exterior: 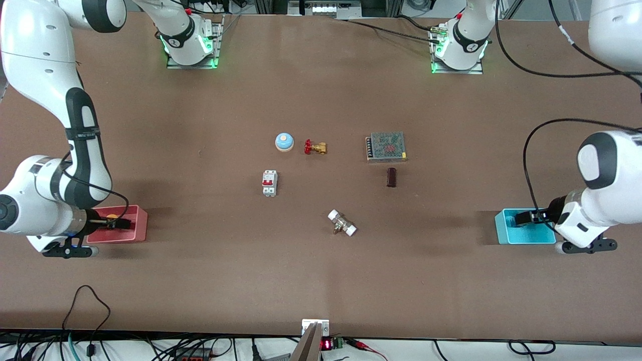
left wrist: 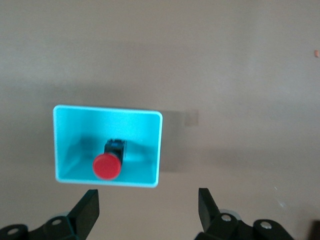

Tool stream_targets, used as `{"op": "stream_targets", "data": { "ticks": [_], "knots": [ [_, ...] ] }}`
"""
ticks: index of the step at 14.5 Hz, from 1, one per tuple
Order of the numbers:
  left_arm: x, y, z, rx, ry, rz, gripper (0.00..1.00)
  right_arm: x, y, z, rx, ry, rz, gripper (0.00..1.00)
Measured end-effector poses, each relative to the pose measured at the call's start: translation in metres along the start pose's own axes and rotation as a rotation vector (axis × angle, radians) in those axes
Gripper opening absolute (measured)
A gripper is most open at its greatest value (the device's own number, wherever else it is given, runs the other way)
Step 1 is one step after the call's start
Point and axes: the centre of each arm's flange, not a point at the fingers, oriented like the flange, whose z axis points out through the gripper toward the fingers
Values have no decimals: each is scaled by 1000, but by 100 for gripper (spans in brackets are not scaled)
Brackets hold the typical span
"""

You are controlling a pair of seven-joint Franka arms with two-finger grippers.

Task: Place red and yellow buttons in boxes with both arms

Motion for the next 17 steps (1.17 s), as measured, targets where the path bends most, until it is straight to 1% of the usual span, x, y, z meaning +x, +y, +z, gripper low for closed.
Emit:
{"op": "stream_targets", "data": {
  "ticks": [2, 5, 7, 10, 13, 15, 16, 17],
  "knots": [
    [-16, 7, -39, 5, 11, 3, 91, -3, -1, -37, 8, 11, 0, 100],
    [-46, 16, -89, 16, 50, -2, 93, -12, -8, -111, 21, 67, -10, 100],
    [-65, 22, -111, 24, 60, 7, 94, -27, -21, -160, 36, 74, -24, 100],
    [-88, 44, -144, 44, 89, 33, 94, -58, -47, -229, 60, 52, -22, 100],
    [-111, 50, -180, 58, 111, 40, 94, -98, -60, -282, 81, 1, -12, 100],
    [-126, 44, -198, 49, 111, 49, 94, -122, -55, -309, 89, -29, -2, 100],
    [-130, 39, -203, 38, 112, 49, 94, -132, -50, -318, 85, -31, 3, 100],
    [-133, 34, -207, 29, 117, 49, 94, -139, -45, -324, 65, -30, 7, 100]
  ]
}}
